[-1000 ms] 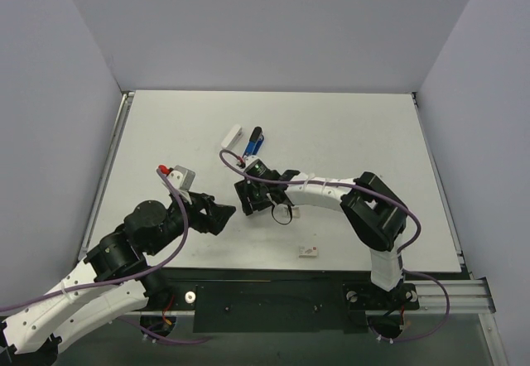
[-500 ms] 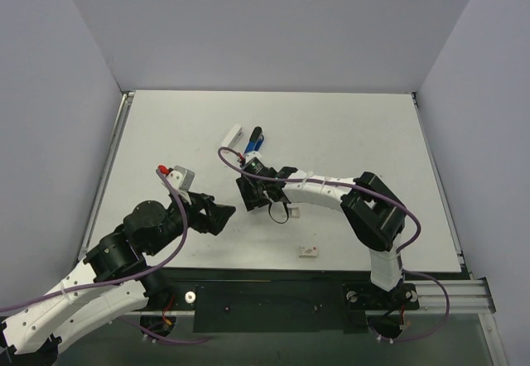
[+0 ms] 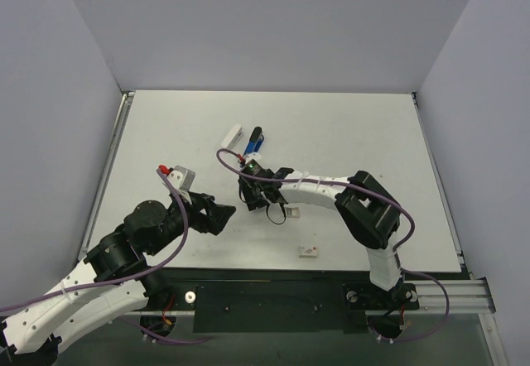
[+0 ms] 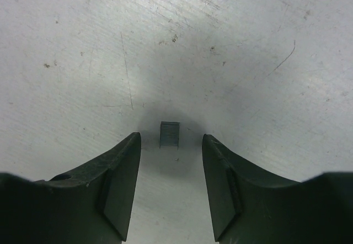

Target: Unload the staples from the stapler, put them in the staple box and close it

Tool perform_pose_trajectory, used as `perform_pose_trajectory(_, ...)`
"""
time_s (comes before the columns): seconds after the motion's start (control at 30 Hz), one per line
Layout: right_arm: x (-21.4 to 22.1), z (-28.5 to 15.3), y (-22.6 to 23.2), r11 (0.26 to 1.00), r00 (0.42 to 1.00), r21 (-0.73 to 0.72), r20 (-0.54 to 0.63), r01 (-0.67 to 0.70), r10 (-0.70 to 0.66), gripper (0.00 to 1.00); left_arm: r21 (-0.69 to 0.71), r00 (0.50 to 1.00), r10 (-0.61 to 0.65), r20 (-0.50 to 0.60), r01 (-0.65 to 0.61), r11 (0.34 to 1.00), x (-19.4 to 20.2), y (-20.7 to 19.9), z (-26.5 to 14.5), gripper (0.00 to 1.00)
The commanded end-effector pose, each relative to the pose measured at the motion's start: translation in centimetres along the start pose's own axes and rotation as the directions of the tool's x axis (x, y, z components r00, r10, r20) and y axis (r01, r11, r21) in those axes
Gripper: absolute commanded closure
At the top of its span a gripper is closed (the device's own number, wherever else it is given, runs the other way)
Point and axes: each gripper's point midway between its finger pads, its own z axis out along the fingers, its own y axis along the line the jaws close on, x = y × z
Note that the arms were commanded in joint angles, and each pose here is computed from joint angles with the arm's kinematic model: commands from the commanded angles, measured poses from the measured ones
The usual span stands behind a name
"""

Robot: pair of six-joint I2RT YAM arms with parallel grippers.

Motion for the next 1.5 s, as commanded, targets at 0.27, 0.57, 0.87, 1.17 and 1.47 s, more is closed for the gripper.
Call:
perform_pose_trajectory(0.27, 0.4, 0.7, 0.2, 0.996, 1.000, 0.081, -0.016, 0.025, -0.023, 0.66, 0.009, 0.999, -0.007, 0.042, 0.007, 1.000, -1.4, -0.4, -0.2, 0.14)
perform_pose_trajectory(0.57, 1.3, 0.9, -0.2, 0.989, 0.999, 0.139, -0.027, 0.039, -0.035, 0.79, 0.010, 0.999, -0.007, 0.041, 0.007, 1.000, -1.2, -0.5, 0.0, 0.15)
perform_pose_trajectory(0.87, 0.0, -0.3, -0.4, 0.987, 1.000, 0.157, 0.017, 0.014, -0.016, 0.97, 0.012, 0.999, -0.009, 0.042, 0.008, 1.000, -1.5, -0.6, 0.0, 0.14)
perform_pose_trajectory(1.17, -1.2, -4.8, -1.2, 0.988, 0.995, 0.149, 0.097, -0.031, 0.017, 0.97, 0.012, 0.999, -0.005, 0.039, 0.005, 1.000, -1.6, -0.7, 0.1, 0.14)
perform_pose_trajectory(1.47, 1.2, -8.5, -5.0, 0.974, 0.987, 0.198, 0.137, -0.110, 0.084, 0.97, 0.019, 0.999, -0.006, 0.038, 0.005, 1.000, -1.6, -0.9, 0.4, 0.14)
